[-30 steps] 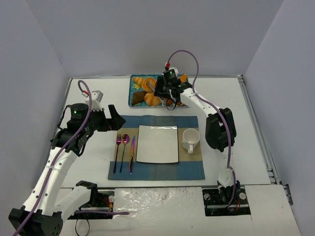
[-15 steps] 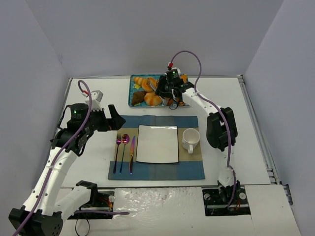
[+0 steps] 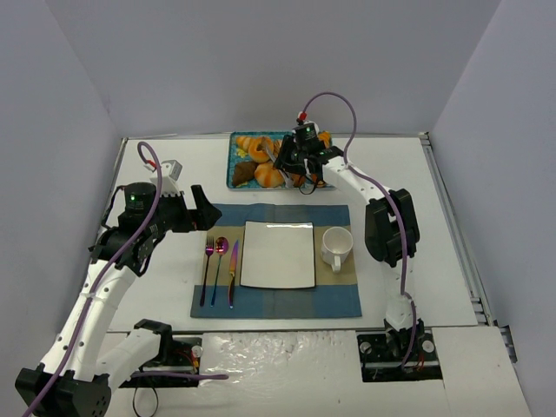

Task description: Place the bread

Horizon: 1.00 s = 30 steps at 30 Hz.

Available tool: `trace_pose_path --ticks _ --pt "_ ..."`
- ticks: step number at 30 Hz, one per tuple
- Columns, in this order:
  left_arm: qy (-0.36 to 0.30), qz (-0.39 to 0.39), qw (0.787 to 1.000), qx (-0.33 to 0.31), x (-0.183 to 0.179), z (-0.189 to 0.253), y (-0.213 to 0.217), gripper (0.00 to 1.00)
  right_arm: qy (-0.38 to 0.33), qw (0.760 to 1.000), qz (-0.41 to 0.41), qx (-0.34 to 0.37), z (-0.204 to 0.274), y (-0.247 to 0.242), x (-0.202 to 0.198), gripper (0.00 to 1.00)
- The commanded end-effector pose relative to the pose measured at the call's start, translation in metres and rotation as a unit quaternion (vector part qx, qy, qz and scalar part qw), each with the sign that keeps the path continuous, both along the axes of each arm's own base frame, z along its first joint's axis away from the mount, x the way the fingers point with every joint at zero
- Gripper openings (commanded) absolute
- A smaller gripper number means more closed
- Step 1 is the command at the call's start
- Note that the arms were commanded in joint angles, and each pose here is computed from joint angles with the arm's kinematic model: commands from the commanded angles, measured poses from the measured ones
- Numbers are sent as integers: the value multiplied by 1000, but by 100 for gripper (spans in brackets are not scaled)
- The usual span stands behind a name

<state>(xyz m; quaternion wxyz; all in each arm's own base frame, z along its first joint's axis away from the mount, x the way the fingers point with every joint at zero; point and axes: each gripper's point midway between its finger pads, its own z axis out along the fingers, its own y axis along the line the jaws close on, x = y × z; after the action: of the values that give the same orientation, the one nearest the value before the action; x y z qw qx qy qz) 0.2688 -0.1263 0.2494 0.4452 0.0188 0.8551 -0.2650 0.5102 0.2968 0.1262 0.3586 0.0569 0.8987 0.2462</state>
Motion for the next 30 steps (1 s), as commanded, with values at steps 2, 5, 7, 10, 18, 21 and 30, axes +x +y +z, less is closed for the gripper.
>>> trace_pose_path --ticks 2,5,7,10,18,21,30 --pt "-39 -9 999 -6 6 17 -4 97 -44 998 5 33 34 6 10 33" --pt "-39 -10 999 -7 6 17 -4 97 -44 998 4 33 34 5 9 23" --pt "-39 -9 999 -7 6 17 -4 97 -45 998 4 31 35 4 8 15" --pt "-40 -9 999 -7 6 18 -4 97 -48 998 1 31 39 1 6 10" --pt "-38 -10 999 -7 6 17 -4 97 -70 997 -4 35 67 -5 0 5" --pt "-38 -9 999 -6 6 17 -4 97 -83 996 -5 40 82 -7 -3 4" --pt "-37 -8 999 -6 7 16 -4 97 -114 992 -2 54 122 -12 -15 4"
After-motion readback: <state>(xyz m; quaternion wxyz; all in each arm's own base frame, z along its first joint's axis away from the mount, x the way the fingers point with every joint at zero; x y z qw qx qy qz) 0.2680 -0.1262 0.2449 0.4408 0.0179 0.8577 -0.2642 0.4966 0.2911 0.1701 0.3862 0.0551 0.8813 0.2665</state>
